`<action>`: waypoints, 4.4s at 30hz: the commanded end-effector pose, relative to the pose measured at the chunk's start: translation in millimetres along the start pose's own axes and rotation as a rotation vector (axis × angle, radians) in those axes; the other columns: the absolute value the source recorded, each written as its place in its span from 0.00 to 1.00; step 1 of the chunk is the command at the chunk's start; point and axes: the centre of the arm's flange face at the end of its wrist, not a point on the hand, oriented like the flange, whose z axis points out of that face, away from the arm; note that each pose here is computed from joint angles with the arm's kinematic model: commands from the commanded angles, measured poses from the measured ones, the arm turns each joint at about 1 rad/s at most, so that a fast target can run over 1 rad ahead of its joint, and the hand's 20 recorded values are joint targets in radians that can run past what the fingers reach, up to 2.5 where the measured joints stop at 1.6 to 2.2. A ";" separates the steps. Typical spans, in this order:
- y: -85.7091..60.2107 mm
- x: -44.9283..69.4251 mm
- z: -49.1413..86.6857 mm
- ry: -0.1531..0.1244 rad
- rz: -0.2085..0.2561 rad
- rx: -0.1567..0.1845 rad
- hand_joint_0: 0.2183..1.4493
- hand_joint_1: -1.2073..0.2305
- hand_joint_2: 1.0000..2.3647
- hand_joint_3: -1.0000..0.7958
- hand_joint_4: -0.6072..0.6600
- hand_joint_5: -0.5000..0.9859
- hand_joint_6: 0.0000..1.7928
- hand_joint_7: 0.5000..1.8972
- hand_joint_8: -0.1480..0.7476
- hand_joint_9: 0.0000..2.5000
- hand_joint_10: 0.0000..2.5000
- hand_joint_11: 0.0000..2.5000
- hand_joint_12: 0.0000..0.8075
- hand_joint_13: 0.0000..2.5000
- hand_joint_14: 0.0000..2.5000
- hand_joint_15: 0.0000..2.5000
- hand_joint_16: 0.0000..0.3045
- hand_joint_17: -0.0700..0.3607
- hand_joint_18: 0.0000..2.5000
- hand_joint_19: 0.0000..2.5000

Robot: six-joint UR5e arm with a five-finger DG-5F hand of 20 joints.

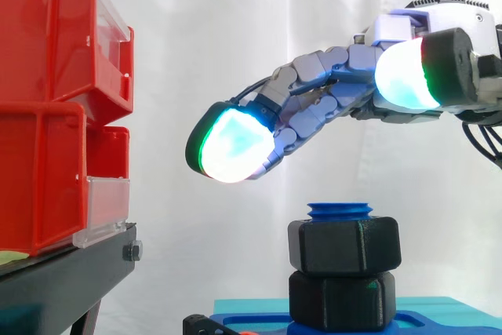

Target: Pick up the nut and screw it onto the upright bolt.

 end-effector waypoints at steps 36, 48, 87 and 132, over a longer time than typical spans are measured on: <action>-12.0 43.1 -23.0 0.042 0.016 0.036 0.23 0.73 0.00 0.28 0.68 0.29 0.28 0.46 0.45 0.25 0.00 0.00 0.30 0.15 0.00 0.00 0.07 0.28 0.00 0.00; -29.2 40.4 -34.3 0.046 0.018 0.057 0.25 0.68 0.00 0.28 0.64 0.33 0.28 0.69 0.47 0.34 0.00 0.00 0.25 0.22 0.00 0.00 0.04 0.23 0.05 0.00; -3.6 20.5 -8.5 -0.006 0.001 -0.029 0.22 0.73 0.00 0.28 0.65 0.24 0.28 0.14 0.42 0.22 0.00 0.00 0.34 0.14 0.00 0.00 0.09 0.30 0.00 0.00; -44.2 30.6 -41.1 0.029 -0.003 0.056 0.26 0.70 0.00 0.28 0.63 0.33 0.28 0.64 0.47 0.39 0.00 0.00 0.26 0.27 0.00 0.00 0.05 0.24 0.11 0.00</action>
